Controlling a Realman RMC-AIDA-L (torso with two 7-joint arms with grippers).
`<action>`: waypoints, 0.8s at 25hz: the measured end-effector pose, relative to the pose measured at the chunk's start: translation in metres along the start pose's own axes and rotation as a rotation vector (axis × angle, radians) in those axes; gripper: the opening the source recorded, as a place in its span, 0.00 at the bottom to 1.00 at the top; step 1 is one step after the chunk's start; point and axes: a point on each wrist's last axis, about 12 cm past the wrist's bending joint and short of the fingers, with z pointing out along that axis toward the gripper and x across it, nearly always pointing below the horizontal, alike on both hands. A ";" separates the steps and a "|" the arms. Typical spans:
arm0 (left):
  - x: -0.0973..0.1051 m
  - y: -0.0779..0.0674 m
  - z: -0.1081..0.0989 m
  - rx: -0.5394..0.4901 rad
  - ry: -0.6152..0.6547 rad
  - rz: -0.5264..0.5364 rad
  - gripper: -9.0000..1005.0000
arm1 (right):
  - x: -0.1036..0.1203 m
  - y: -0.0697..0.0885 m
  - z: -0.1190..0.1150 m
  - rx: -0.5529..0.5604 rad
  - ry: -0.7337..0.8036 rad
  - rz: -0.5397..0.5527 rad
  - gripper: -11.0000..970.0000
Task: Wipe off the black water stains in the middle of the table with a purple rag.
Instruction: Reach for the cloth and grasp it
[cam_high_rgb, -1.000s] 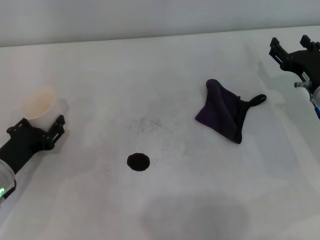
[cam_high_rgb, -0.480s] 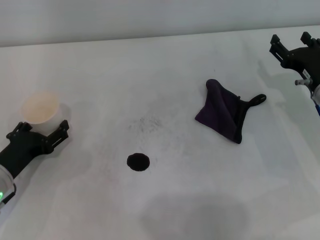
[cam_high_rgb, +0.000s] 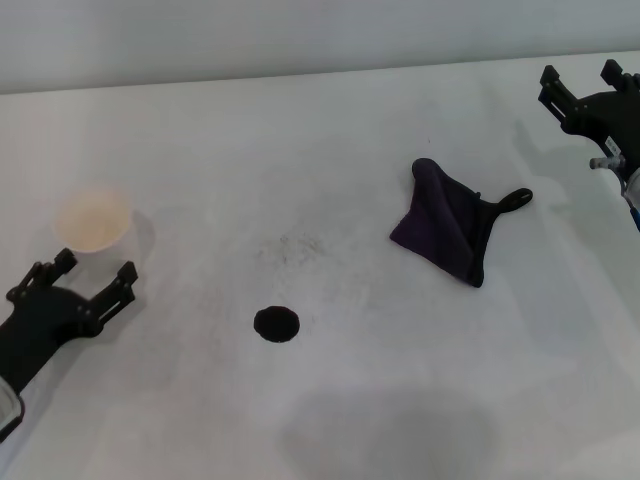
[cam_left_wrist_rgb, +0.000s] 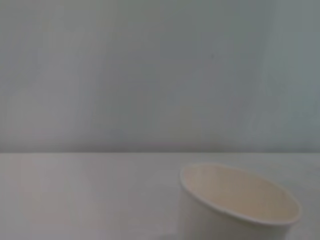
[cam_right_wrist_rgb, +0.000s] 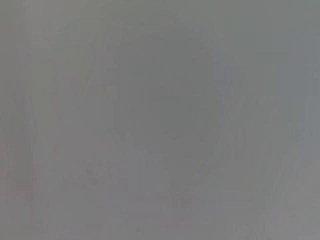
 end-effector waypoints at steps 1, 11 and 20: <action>0.002 0.000 -0.003 -0.003 -0.002 -0.004 0.88 | 0.000 0.000 0.000 0.000 0.000 0.000 0.88; 0.009 -0.002 -0.038 -0.001 -0.097 -0.052 0.88 | 0.001 0.001 0.000 -0.005 0.001 0.000 0.88; 0.007 0.011 -0.078 -0.154 -0.250 -0.096 0.88 | -0.007 0.009 0.007 -0.092 -0.008 0.071 0.88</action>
